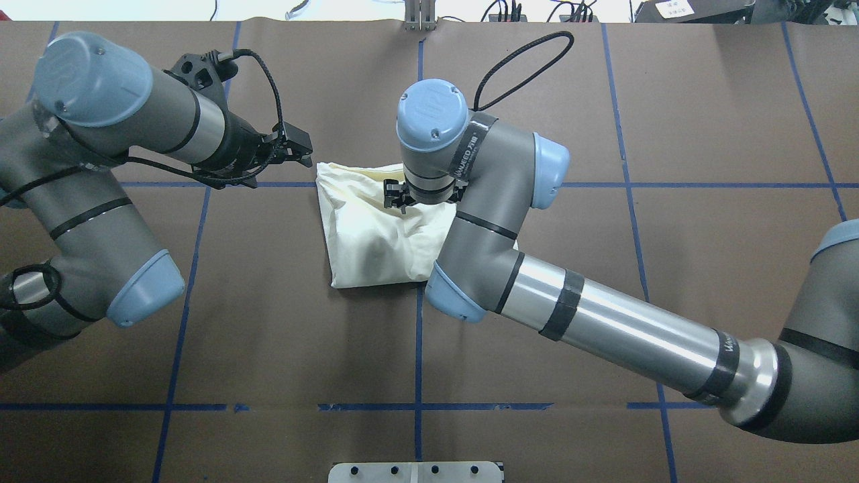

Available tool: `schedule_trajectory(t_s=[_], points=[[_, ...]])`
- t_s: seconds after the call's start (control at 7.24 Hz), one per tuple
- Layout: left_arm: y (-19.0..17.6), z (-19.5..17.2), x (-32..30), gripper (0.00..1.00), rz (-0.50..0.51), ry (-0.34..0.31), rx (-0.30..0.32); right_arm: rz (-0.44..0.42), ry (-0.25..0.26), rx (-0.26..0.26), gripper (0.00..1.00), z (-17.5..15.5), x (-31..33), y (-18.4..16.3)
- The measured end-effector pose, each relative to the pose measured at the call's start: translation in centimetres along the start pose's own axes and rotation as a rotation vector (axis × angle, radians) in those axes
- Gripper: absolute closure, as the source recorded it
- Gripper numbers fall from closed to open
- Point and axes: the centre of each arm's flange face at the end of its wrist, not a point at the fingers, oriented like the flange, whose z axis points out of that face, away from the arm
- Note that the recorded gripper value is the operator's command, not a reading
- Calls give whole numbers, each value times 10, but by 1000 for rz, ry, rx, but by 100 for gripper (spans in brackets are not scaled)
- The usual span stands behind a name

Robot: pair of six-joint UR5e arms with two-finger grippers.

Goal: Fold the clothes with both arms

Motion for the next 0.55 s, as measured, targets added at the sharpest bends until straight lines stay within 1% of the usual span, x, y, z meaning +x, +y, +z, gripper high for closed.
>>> schedule_trajectory(t_s=[0.14,0.28,0.55], points=[[2,-3,-3,0,0,3,-2,-28,26,10,0,12,-7,-8],[3,-5,-4,0,0,3,-3,-48,37,19,0,23,-8,-14],[2,-6,-4,0,0,5,-3,-66,41,50,0,41,-7,-28]])
